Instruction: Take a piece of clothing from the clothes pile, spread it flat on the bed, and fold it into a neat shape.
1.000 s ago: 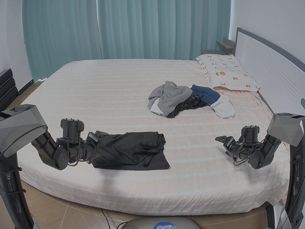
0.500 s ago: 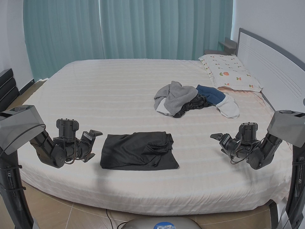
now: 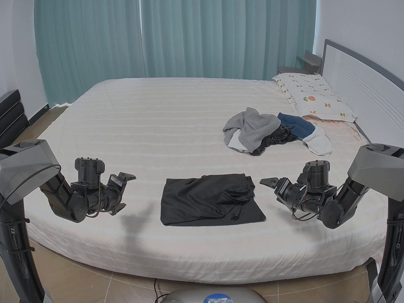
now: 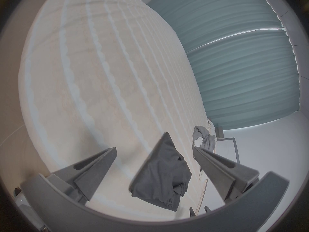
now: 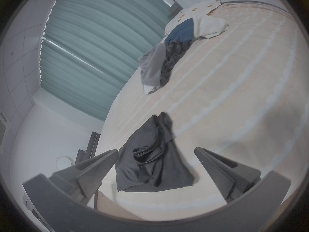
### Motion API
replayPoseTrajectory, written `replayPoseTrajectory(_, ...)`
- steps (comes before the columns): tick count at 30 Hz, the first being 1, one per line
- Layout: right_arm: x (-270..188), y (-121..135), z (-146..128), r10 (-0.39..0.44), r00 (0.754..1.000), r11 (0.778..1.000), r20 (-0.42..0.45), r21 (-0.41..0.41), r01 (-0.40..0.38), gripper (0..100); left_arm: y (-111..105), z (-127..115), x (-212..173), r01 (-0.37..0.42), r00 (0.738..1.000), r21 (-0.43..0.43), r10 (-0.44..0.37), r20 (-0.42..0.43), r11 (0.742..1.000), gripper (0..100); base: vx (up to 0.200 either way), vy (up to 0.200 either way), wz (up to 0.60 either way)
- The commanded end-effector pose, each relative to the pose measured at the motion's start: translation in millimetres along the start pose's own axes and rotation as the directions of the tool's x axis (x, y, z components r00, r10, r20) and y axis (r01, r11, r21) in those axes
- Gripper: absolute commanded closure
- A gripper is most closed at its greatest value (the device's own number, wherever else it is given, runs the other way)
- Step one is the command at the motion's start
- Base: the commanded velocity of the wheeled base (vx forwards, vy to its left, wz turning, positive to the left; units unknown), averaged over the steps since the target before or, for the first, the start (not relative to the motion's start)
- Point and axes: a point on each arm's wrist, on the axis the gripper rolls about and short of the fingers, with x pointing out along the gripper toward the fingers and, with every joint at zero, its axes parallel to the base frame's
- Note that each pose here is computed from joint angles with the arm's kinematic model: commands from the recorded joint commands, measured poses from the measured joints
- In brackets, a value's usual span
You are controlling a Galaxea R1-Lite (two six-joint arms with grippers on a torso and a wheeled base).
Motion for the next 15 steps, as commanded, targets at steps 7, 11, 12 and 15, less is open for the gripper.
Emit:
replayPoseTrajectory(7, 18.1, 15.0, -19.4, -0.005, 0.998, 1.0, -0.068, -0.025, 0.003, 0, 1.5, -1.5, 2.1, -0.007, 1.0, 0.007, 0.007, -0.001, 1.0, 0, 0.0, 0.2, 0.0)
replayPoseTrajectory(11, 25.0, 16.4, -18.0, -0.062, 0.996, 0.998, -0.07, -0.025, 0.06, 0, 2.3, -1.5, 2.8, -0.011, 1.0, 0.009, 0.011, 0.004, 1.0, 0, 0.0, 0.05, 0.0)
replayPoseTrajectory(12, 26.3, 17.5, -17.0, -0.07, 0.995, 0.997, -0.077, -0.023, 0.069, 0, 2.1, -2.1, 2.9, -0.011, 1.0, 0.01, 0.011, 0.003, 1.0, 0, 0.0, 0.0, 0.0)
replayPoseTrajectory(15, 31.1, 17.2, -15.9, -0.091, 0.992, 0.996, -0.09, -0.02, 0.09, 0, 1.7, -1.9, 3.0, -0.009, 1.0, 0.01, 0.009, 0.004, 1.0, 0, 0.0, 0.0, 0.0)
